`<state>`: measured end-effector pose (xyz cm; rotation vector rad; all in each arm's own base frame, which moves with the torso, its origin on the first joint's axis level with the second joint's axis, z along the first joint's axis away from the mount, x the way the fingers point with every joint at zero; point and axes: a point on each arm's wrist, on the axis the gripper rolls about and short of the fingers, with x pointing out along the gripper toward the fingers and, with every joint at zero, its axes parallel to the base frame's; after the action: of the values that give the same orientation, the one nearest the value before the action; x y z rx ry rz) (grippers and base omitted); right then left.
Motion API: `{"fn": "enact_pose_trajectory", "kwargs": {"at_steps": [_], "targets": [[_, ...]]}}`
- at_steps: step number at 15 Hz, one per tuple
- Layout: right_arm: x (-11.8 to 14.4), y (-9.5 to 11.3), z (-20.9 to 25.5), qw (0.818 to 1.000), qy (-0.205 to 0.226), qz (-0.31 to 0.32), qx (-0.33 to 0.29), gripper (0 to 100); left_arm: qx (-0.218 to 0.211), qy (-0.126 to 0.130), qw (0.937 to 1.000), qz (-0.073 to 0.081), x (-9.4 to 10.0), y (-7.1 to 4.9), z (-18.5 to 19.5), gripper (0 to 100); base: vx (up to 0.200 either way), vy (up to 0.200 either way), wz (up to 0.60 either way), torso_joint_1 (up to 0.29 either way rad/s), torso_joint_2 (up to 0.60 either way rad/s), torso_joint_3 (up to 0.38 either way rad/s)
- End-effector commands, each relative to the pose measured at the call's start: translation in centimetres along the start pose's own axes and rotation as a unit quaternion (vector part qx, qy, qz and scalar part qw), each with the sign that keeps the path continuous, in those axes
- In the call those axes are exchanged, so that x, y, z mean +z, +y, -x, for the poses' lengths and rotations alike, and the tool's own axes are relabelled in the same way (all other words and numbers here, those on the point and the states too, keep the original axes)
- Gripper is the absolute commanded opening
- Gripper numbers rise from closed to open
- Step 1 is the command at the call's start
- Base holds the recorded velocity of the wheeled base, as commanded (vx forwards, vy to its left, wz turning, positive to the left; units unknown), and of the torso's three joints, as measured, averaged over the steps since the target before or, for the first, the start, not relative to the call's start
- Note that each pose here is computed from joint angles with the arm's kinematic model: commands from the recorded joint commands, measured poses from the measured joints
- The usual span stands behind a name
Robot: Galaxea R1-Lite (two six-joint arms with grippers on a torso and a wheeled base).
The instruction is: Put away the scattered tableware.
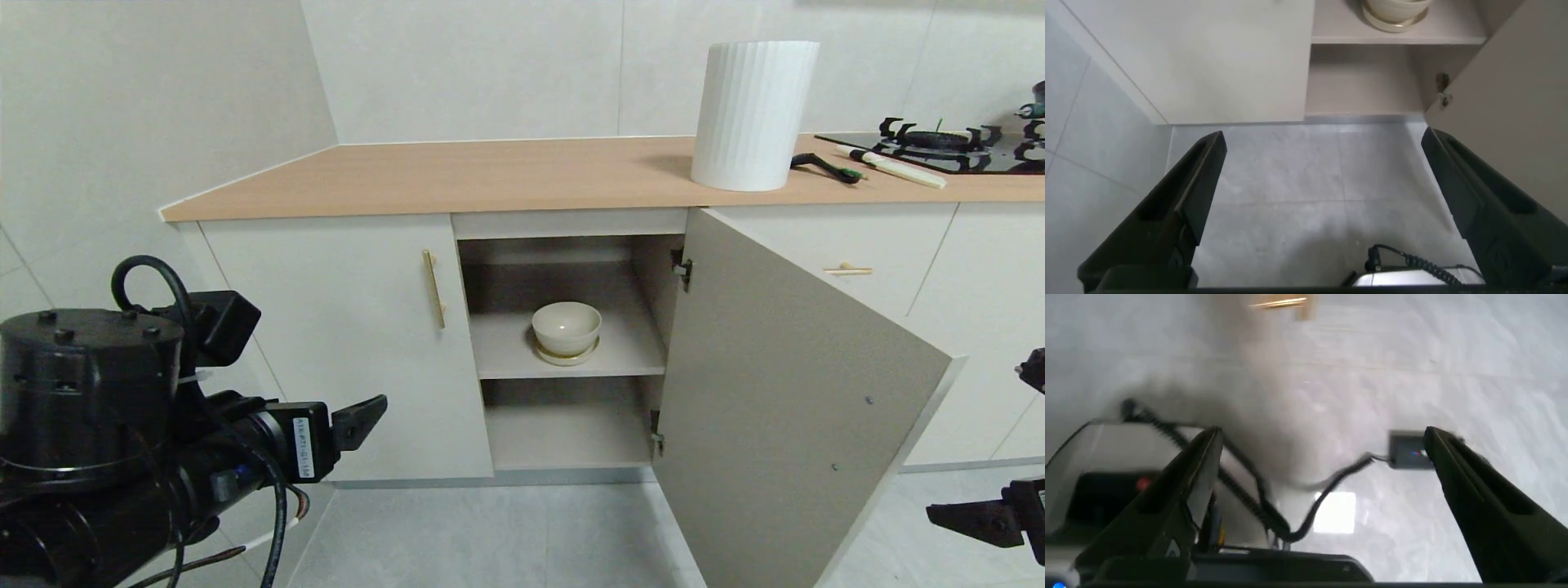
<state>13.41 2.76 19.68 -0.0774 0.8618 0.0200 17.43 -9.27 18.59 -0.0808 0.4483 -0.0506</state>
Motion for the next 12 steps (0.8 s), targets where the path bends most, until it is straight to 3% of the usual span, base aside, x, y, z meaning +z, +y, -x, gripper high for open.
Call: {"fn": "enact_pose_trajectory", "kwargs": {"at_steps": [1, 4, 9, 12], "targets": [[0.6, -1.3, -0.8, 0.999, 0.011, -0.023, -0.037, 100, 0.0, 0.001, 1.0, 0.0, 0.0, 0.0, 0.0, 100, 0.0, 0.0, 0.0, 0.0, 0.0, 0.0], [2.0, -3.5, -2.2, 0.995, -0.007, -0.059, -0.086, 100, 0.001, -0.002, 1.0, 0.002, 0.1, 0.0, 0.0, 100, 0.0, 0.0, 0.0, 0.0, 0.0, 0.0], [4.4, -4.0, -7.2, 0.985, -0.041, -0.143, -0.083, 100, 0.0, -0.003, 1.0, 0.002, 0.1, 0.0, 0.0, 100, 0.0, 0.0, 0.0, 0.0, 0.0, 0.0], [4.5, -3.7, -8.6, 0.986, -0.026, -0.156, -0.058, 100, 0.0, -0.004, 1.0, 0.003, 0.2, 0.0, 0.0, 100, 0.0, 0.0, 0.0, 0.0, 0.0, 0.0]]}}
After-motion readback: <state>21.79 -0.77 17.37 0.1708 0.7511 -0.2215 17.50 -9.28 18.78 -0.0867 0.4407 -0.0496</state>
